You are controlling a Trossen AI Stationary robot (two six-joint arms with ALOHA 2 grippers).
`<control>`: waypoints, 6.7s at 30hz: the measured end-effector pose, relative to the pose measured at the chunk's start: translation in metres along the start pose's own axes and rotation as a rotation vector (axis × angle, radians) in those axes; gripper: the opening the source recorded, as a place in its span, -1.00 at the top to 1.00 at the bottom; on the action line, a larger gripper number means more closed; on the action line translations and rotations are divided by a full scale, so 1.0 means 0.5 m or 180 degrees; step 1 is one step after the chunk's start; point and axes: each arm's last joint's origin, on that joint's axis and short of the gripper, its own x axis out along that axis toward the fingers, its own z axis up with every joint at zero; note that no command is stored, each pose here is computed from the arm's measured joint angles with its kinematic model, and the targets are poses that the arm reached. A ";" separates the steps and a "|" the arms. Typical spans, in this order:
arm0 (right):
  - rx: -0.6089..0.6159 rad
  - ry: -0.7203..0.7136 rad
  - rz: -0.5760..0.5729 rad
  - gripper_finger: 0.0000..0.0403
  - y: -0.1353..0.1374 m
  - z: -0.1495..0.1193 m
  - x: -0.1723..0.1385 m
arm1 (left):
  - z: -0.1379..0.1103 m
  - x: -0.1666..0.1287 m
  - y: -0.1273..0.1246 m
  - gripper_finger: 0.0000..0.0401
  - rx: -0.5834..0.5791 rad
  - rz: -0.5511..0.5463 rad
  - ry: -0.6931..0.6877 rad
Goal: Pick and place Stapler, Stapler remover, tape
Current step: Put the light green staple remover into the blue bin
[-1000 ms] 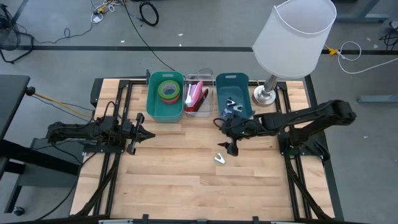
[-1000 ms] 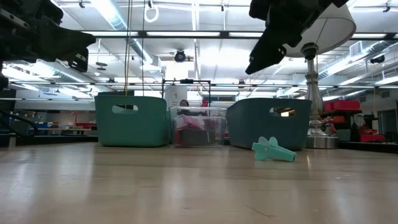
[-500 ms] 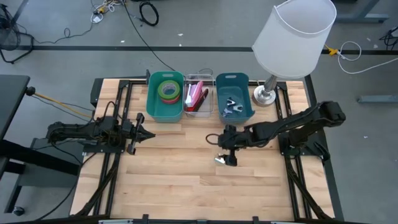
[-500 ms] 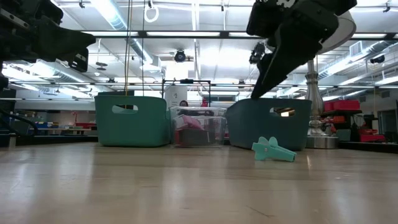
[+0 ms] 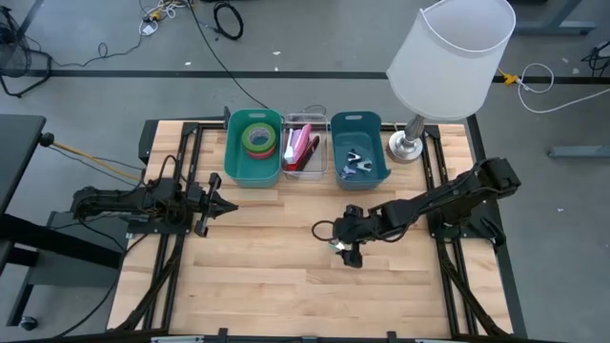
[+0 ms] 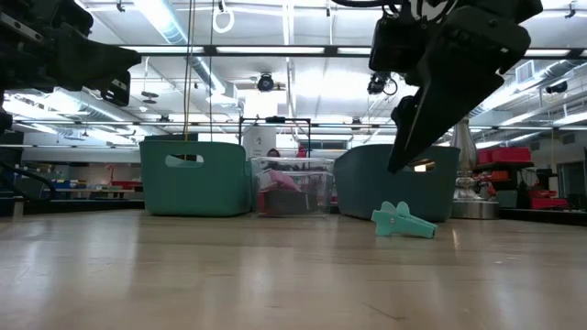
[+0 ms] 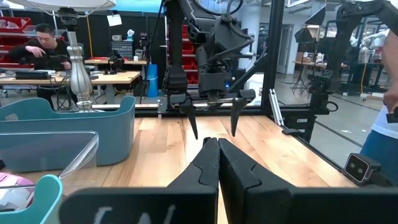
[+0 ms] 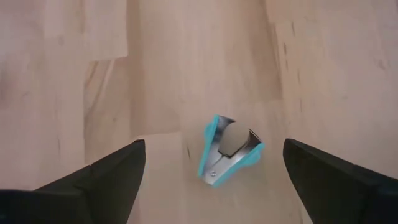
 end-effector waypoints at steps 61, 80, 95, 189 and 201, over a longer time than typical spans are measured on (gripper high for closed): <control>-0.0723 -0.1495 0.0134 -0.88 0.013 0.062 -0.154 | 0.000 0.000 0.000 0.99 0.0001 0.0000 0.0001; -0.0905 -0.2410 0.0218 -0.88 -0.013 0.045 -0.334 | 0.000 0.000 0.000 0.99 -0.0001 -0.0001 0.0001; -0.0918 -0.2406 0.0207 -0.88 -0.013 0.045 -0.334 | 0.000 0.000 0.000 0.99 0.0001 -0.0001 0.0000; 0.0473 0.0552 -0.0832 -0.88 0.022 0.084 0.031 | 0.000 0.000 0.000 0.99 0.0001 -0.0001 0.0000; 0.0636 0.0724 -0.0745 -0.88 0.015 0.078 0.067 | 0.000 0.000 0.000 0.99 0.0000 0.0000 0.0000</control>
